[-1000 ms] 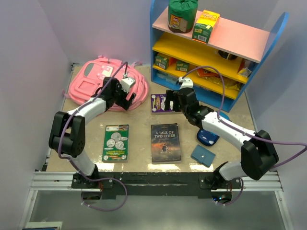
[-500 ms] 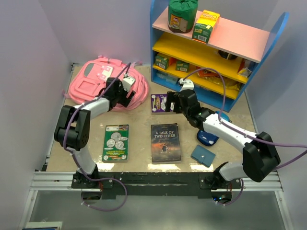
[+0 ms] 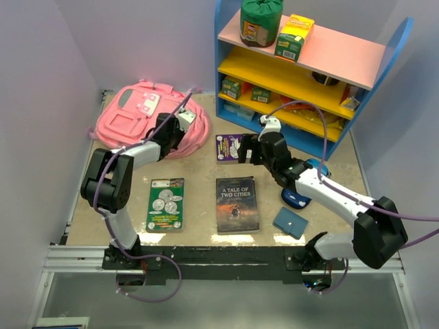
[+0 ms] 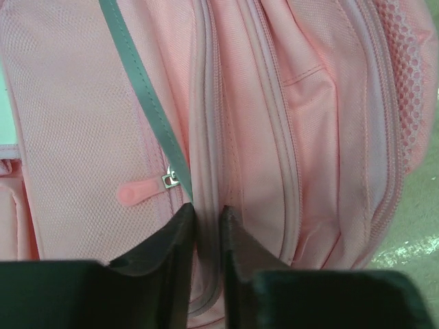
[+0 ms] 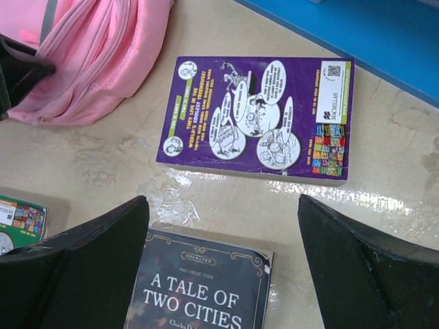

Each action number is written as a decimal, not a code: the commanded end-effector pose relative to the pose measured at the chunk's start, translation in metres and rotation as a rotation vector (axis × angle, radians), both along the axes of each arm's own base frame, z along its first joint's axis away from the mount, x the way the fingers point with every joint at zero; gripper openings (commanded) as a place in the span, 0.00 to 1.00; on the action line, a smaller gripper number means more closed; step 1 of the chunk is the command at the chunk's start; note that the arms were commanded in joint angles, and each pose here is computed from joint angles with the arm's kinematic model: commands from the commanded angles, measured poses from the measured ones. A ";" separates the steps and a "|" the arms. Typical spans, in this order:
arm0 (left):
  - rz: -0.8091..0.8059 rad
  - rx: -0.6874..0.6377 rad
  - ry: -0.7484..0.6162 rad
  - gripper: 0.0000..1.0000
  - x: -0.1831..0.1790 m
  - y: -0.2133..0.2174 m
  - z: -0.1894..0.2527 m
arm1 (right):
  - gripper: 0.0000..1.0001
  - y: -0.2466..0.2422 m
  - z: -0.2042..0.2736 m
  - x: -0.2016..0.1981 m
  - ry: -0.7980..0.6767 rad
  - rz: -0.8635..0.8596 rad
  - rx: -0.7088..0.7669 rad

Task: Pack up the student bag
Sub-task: Pick up the student bag at the corner of the board, then place the student bag at the center of the board.

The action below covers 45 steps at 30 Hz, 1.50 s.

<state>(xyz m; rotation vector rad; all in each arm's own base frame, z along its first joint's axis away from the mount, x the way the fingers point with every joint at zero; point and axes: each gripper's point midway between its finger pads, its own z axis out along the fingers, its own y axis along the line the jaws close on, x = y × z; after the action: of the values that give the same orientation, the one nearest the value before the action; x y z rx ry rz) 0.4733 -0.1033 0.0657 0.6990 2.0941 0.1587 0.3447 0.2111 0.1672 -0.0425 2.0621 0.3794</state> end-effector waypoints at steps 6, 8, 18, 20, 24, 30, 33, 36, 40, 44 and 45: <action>0.044 0.055 -0.071 0.00 0.009 0.017 0.031 | 0.88 0.006 0.027 -0.005 -0.071 0.025 0.090; 0.039 0.031 -0.132 0.00 0.017 0.013 0.066 | 0.87 0.005 0.031 -0.007 -0.080 0.030 0.097; -0.136 -0.137 -0.281 0.00 0.012 -0.028 0.236 | 0.81 0.009 0.044 -0.009 -0.101 0.049 0.134; -0.171 -0.123 -0.299 0.00 0.002 -0.028 0.251 | 0.80 0.009 0.047 -0.010 -0.108 0.051 0.138; -0.296 -0.100 -0.318 0.00 -0.023 -0.036 0.263 | 0.80 0.008 0.054 -0.010 -0.123 0.052 0.137; -0.589 0.078 -0.333 0.00 -0.082 -0.038 0.255 | 0.80 0.008 0.063 -0.005 -0.142 0.047 0.121; -0.700 0.099 -0.307 0.00 -0.104 -0.033 0.242 | 0.80 0.009 0.070 0.001 -0.160 0.043 0.116; -0.797 0.102 -0.256 0.00 -0.135 -0.026 0.222 | 0.80 0.013 0.076 0.009 -0.172 0.036 0.121; -0.841 0.141 -0.223 0.00 -0.172 -0.019 0.187 | 0.80 0.031 0.071 0.014 -0.144 0.081 0.156; -0.856 0.218 -0.270 0.00 -0.192 -0.010 0.179 | 0.77 0.047 0.042 0.005 -0.089 0.121 0.194; -0.852 0.213 -0.282 0.00 -0.194 -0.009 0.180 | 0.77 0.049 0.034 0.006 -0.080 0.112 0.194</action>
<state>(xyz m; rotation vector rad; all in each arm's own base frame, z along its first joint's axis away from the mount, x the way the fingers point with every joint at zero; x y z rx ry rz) 0.2787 -0.1065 0.2029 1.5058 1.6515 -0.1308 0.3548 0.2403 0.2055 -0.0581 1.9589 0.5451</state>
